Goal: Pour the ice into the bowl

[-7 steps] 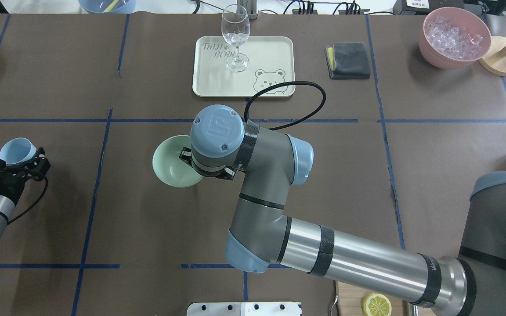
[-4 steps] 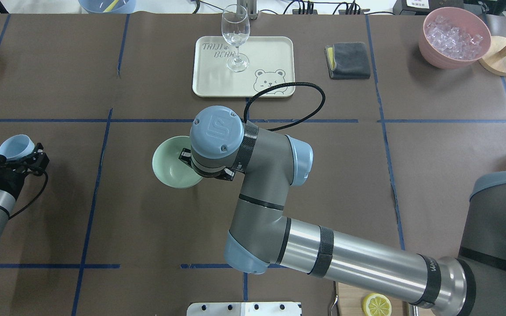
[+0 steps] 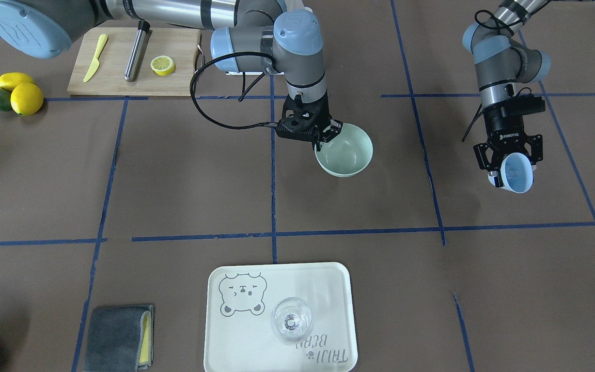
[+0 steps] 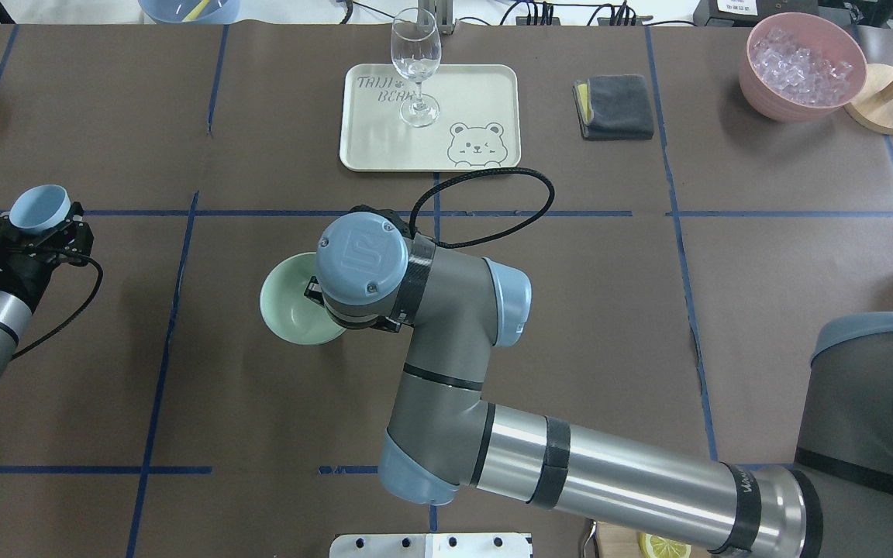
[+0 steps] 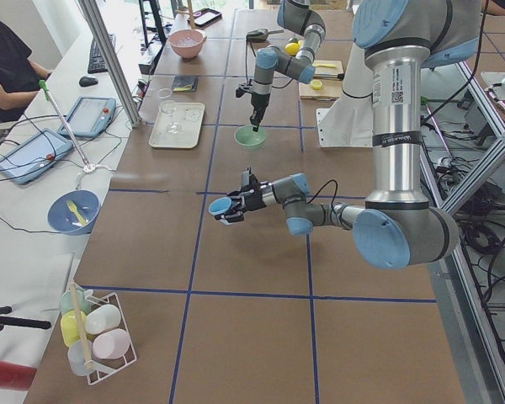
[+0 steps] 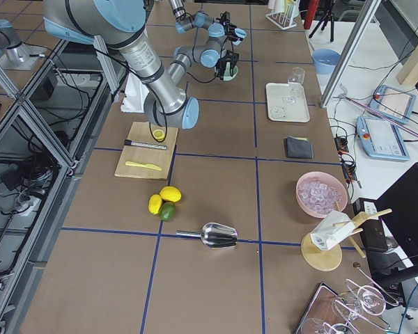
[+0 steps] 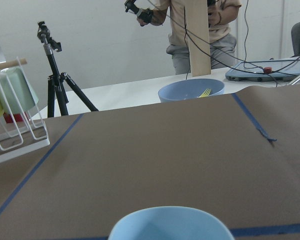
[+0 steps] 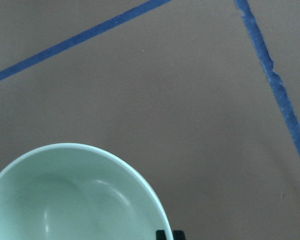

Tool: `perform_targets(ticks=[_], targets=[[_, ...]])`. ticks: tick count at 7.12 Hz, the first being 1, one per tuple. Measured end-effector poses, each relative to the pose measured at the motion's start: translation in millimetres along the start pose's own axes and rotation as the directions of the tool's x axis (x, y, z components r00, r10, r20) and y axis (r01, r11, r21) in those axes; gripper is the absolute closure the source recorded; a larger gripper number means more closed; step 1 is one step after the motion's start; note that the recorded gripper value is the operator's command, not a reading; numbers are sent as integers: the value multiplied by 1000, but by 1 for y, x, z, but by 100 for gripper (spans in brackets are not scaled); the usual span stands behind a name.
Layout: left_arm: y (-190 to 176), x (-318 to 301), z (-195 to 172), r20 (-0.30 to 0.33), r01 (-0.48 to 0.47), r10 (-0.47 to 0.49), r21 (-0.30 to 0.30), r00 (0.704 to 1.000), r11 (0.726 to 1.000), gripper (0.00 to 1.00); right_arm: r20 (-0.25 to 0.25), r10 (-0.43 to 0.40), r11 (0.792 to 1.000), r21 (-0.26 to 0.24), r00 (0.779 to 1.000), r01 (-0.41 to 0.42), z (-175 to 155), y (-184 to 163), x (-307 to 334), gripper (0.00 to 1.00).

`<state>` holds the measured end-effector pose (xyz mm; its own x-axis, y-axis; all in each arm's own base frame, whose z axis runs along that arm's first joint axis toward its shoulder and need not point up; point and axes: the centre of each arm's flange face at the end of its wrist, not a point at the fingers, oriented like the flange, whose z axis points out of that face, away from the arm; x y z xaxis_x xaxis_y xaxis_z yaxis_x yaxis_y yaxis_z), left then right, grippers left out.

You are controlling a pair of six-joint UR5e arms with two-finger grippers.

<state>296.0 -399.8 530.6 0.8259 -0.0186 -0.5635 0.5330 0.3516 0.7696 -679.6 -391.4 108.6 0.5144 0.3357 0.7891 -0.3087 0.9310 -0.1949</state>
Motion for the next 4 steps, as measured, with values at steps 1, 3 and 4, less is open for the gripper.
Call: perform_targets(ticks=[1,3,4], targets=[[-27,3,-2,-27,-8,8,5,1000,1000,100,-15,-5,1000,2,1000,5,9,8,-7,70],[-63,6,-6,-61,2,0,23,998,1000,100,-12,-10,1000,1,1000,10,13,14,-15,0],[-77,12,-10,-78,20,-17,35,997,999,100,12,-12,1000,6,1000,12,9,10,-18,0]])
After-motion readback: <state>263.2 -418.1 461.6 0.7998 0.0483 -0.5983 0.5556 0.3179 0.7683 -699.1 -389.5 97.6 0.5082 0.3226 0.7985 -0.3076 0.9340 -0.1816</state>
